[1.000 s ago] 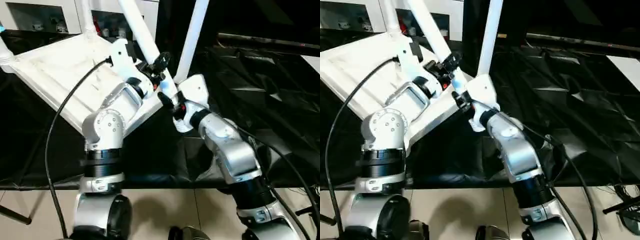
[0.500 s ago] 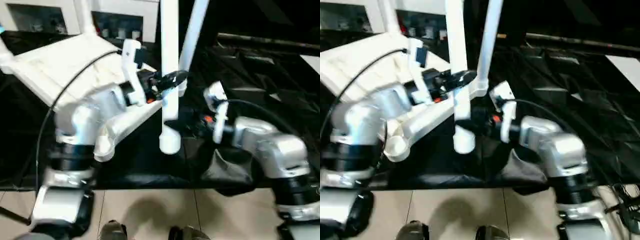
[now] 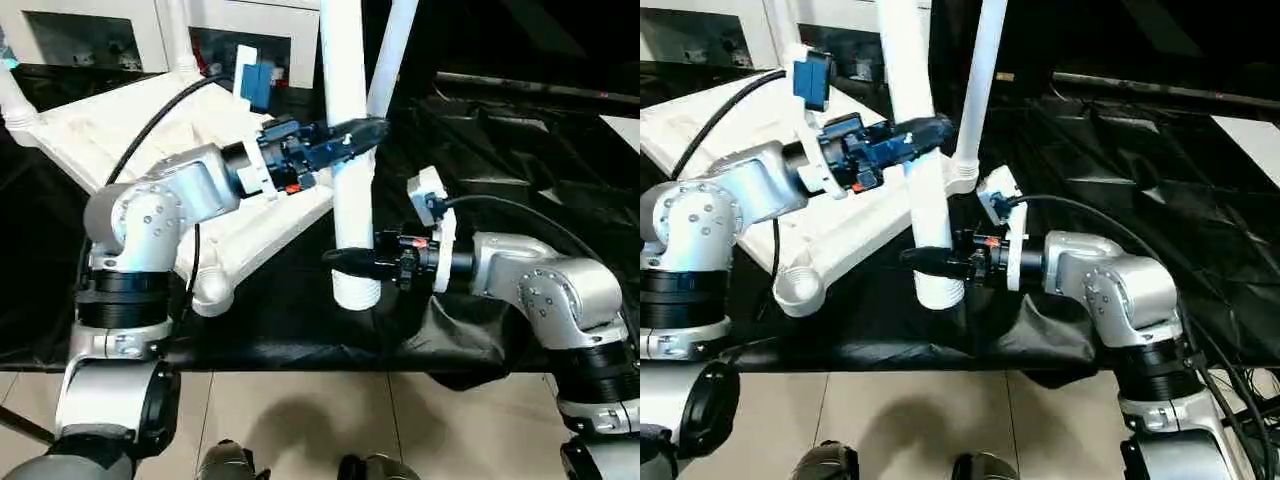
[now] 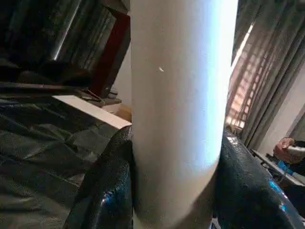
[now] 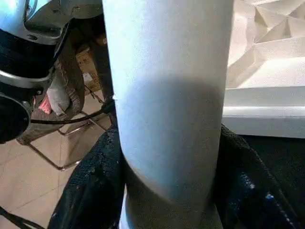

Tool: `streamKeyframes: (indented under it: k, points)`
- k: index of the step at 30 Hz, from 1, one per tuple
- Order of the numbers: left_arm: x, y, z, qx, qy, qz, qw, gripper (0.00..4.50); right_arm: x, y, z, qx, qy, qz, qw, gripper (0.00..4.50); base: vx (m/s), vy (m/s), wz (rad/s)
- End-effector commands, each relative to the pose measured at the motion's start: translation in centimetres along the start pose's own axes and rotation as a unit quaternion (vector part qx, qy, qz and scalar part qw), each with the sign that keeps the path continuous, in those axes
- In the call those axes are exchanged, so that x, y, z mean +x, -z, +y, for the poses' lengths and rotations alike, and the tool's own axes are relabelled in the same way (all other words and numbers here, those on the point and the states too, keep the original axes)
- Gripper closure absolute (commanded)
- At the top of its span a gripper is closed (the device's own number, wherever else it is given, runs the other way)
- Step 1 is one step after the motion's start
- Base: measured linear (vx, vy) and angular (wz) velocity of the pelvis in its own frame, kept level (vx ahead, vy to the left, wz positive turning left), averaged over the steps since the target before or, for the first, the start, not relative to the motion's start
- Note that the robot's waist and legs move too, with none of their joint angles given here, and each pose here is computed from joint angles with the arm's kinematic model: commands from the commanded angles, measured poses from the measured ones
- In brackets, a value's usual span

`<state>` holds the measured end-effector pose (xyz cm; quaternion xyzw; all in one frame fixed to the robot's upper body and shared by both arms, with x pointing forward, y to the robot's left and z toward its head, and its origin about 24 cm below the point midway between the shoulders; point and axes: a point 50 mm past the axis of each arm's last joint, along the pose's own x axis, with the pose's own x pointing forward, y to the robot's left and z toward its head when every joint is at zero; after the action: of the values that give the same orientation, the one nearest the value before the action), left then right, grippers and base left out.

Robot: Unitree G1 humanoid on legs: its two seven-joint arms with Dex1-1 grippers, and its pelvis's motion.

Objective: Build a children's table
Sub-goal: Pick table leg

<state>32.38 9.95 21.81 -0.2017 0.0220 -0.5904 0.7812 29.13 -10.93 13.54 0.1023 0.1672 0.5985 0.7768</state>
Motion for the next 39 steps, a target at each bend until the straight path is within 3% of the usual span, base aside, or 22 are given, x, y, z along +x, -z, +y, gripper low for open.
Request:
streamKeyframes:
  k: [1, 3, 5, 7, 9, 13, 17, 25, 30, 33, 36, 39]
  points:
    - [0.5, -0.4, -0.5, 0.004, 0.019, -0.002, 1.0, 2.68, -0.3, -0.1, -0.5, -0.002, 0.031, -0.002, 1.0, 2.49, 0.0, 0.0, 0.0]
    - [0.5, -0.3, 0.3, 0.011, -0.029, 0.001, 1.0, 2.68, -0.1, -0.2, -0.6, -0.005, 0.042, -0.01, 0.999, 2.52, 0.0, 0.0, 0.0]
    - [0.7, -0.1, 1.0, 0.008, -0.069, 0.0, 0.998, 1.98, 0.2, -0.4, -0.8, -0.007, 0.063, -0.024, 0.998, 2.53, 0.0, 0.0, 0.0]
    - [0.8, 0.1, 1.3, 0.018, -0.088, 0.002, 0.996, 1.93, 0.5, -0.5, -0.9, -0.007, 0.076, -0.03, 0.997, 2.56, 0.0, 0.0, 0.0]
    - [1.3, 1.0, 1.8, 0.036, -0.153, 0.017, 0.987, 1.72, 1.2, -0.5, -1.1, -0.017, 0.109, -0.033, 0.993, 2.56, 0.0, 0.0, 0.0]
    - [2.0, 2.4, 2.3, 0.032, -0.222, 0.021, 0.974, 1.48, 2.0, -0.4, -1.4, -0.013, 0.152, -0.036, 0.988, 2.57, 0.0, 0.0, 0.0]
    - [2.4, 2.9, 2.6, 0.034, -0.284, 0.005, 0.958, 1.73, 2.3, -0.5, -1.7, -0.008, 0.178, -0.039, 0.983, 2.57, 0.0, 0.0, 0.0]
    - [2.0, 1.9, 3.2, 0.052, -0.366, -0.053, 0.928, 2.34, 2.4, -0.6, -2.3, -0.013, 0.225, -0.05, 0.973, 2.57, 0.0, 0.0, 0.0]
    - [2.2, 2.0, 2.8, 0.054, -0.35, -0.051, 0.934, 2.55, 2.6, -0.8, -2.2, -0.034, 0.223, -0.052, 0.973, 2.57, 0.0, 0.0, 0.0]
    - [2.4, 2.2, 2.4, 0.05, -0.317, -0.04, 0.946, 2.58, 2.5, -1.0, -1.8, -0.011, 0.183, -0.071, 0.981, 1.87, 0.0, 0.0, 0.0]
    - [2.7, 2.5, 1.9, 0.04, -0.271, -0.022, 0.962, 2.59, 2.0, -1.3, -1.7, -0.015, 0.161, -0.066, 0.985, 1.67, 0.0, 0.0, 0.0]
    - [2.7, 2.7, 0.6, 0.018, -0.166, 0.006, 0.986, 2.6, 0.7, -1.5, -1.4, -0.019, 0.104, -0.039, 0.994, 1.58, 0.0, 0.0, 0.0]
